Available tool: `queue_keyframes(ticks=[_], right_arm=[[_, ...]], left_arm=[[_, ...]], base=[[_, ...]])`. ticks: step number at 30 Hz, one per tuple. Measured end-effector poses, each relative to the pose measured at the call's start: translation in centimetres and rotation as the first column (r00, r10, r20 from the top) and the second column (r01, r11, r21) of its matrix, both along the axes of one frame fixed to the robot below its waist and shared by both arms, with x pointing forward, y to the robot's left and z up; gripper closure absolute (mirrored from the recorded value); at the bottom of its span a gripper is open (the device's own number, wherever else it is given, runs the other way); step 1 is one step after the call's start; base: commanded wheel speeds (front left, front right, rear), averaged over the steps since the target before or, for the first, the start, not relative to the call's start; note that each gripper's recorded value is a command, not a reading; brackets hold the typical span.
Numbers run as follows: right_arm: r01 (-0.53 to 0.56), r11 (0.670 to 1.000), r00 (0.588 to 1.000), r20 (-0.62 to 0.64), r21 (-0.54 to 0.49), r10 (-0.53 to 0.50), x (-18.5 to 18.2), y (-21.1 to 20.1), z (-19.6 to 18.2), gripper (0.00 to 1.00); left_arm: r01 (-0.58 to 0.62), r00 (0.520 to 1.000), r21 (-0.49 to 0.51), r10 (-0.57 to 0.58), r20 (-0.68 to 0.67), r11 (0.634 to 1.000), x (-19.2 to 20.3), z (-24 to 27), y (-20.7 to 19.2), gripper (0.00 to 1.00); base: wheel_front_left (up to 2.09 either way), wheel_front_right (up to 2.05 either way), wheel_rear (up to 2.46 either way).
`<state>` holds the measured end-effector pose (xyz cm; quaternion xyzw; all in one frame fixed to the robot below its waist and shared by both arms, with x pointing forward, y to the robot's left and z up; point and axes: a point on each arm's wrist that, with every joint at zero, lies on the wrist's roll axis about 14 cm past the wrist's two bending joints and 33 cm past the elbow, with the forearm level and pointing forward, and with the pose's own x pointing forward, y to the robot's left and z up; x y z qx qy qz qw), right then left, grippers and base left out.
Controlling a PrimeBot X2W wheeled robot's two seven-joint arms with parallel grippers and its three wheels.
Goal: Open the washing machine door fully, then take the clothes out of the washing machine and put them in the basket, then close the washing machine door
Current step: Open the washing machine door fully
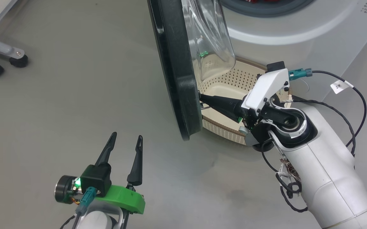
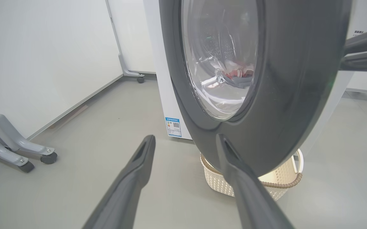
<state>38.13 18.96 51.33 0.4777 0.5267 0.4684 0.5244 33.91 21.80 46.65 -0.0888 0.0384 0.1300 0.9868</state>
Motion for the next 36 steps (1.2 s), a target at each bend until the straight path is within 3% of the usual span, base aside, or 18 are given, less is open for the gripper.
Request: queue_keyframes(ticks=[9, 13, 17, 19, 24, 29, 32, 33, 36], right_arm=[[0.176, 0.984, 0.98, 0.102, -0.019, -0.173, 2.1, -2.4, 0.0, 1.0], [0.262, 0.965, 0.933, 0.264, -0.031, -0.245, 3.2, -4.5, 0.3, 1.0], [0.339, 0.94, 0.858, 0.42, -0.033, -0.295, 3.5, -6.5, 0.7, 1.0], [0.371, 0.927, 0.807, 0.509, -0.044, -0.299, 3.6, -7.7, 0.8, 1.0], [0.481, 0.871, 0.634, 0.725, -0.096, -0.27, 4.2, -11.7, 0.8, 1.0], [0.584, 0.808, 0.47, 0.846, -0.083, -0.253, 4.1, -15.6, 1.4, 1.0], [0.659, 0.752, 0.376, 0.866, 0.0, -0.329, 4.1, -17.8, 2.8, 1.0], [0.697, 0.717, 0.31, 0.891, 0.024, -0.332, 3.9, -19.3, 3.2, 1.0], [0.746, 0.665, 0.225, 0.924, 0.041, -0.309, 3.5, -21.8, 3.2, 1.0]], left_arm=[[0.017, 1.0, 0.01, -0.018, 0.025, 1.0, -0.3, 0.7, -0.4, 0.0], [0.019, 0.999, 0.015, -0.019, 0.033, 1.0, -0.8, 0.8, -0.5, 0.0], [0.017, 0.999, 0.02, -0.018, 0.04, 1.0, -1.2, 0.9, -0.4, 0.0], [0.026, 0.999, 0.017, -0.027, 0.038, 1.0, -1.3, 0.8, -0.6, 0.0], [0.029, 0.999, 0.008, -0.029, 0.041, 1.0, -1.6, 0.6, -0.6, 0.0], [0.041, 0.997, 0.011, -0.041, 0.06, 0.999, -1.4, 1.0, -0.5, 0.0], [0.061, 0.996, 0.03, -0.063, 0.067, 0.998, -1.2, 1.3, -0.6, 0.0], [0.078, 0.995, 0.043, -0.08, 0.067, 0.996, -1.1, 1.3, -0.8, 0.0], [0.098, 0.992, 0.049, -0.102, 0.075, 0.994, -0.6, 1.6, -1.3, 0.0]], base=[[0.0, 0.0, 0.0], [0.0, 0.0, 0.0], [0.0, 0.0, 0.0], [0.0, 0.0, 0.0], [0.0, 0.0, 0.0], [0.0, 0.0, 0.0], [0.0, 0.0, 0.0], [0.0, 0.0, 0.0], [0.0, 0.0, 0.0]])
